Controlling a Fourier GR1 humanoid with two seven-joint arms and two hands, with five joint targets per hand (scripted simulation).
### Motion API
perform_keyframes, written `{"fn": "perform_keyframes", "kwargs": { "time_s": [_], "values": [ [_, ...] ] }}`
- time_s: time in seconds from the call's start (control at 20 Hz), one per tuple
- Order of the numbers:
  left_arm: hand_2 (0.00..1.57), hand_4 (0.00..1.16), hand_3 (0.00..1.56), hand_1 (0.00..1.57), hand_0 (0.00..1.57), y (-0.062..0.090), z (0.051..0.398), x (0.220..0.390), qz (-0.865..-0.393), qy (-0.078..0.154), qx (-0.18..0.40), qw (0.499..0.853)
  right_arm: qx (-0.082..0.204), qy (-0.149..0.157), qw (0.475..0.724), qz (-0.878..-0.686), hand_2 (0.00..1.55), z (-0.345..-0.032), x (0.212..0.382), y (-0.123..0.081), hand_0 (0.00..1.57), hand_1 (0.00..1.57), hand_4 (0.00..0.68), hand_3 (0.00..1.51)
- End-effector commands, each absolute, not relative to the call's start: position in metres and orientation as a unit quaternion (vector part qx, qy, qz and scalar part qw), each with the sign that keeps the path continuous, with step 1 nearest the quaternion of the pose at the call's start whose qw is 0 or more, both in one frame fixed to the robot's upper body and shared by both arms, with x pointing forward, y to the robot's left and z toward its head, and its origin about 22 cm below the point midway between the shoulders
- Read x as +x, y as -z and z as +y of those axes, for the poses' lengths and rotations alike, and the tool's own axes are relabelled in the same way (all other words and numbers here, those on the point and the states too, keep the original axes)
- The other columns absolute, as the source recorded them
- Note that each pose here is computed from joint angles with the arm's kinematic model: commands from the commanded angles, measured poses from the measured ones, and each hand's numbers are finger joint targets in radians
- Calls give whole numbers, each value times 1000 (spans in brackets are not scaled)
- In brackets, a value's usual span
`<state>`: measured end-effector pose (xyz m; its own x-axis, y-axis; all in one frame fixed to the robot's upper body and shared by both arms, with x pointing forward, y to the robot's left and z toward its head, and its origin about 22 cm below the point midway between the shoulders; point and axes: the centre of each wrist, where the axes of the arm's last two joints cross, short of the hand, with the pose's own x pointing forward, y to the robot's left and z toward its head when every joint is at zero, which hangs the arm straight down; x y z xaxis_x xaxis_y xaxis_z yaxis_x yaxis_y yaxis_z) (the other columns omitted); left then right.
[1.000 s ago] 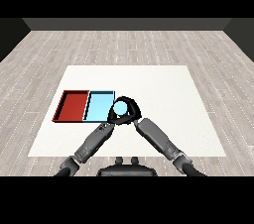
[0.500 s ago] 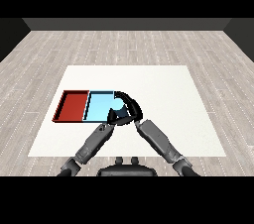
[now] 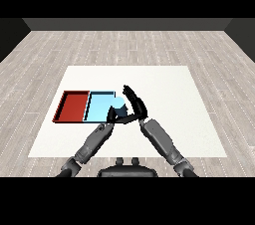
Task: Pick the blue can and put it in the blue box
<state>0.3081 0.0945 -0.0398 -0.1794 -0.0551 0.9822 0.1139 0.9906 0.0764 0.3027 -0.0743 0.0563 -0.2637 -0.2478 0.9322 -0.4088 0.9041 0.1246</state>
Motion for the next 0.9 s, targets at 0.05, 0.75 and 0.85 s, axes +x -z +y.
{"fn": "perform_keyframes", "kwargs": {
  "time_s": [0.05,0.75,0.85],
  "values": [
    [1571,1131,1500,1571,1571,51,100,303,-760,77,3,645,204,-54,557,-803,0,-95,289,-54,0,0,0,0],
    [1571,1137,1494,1571,1571,41,147,319,-754,69,54,651,151,44,515,-843,0,-218,258,-79,0,0,0,0],
    [1571,1133,1506,1571,1571,28,169,348,-738,72,78,667,135,50,514,-845,0,-230,239,-75,0,0,0,0]
  ]
}}
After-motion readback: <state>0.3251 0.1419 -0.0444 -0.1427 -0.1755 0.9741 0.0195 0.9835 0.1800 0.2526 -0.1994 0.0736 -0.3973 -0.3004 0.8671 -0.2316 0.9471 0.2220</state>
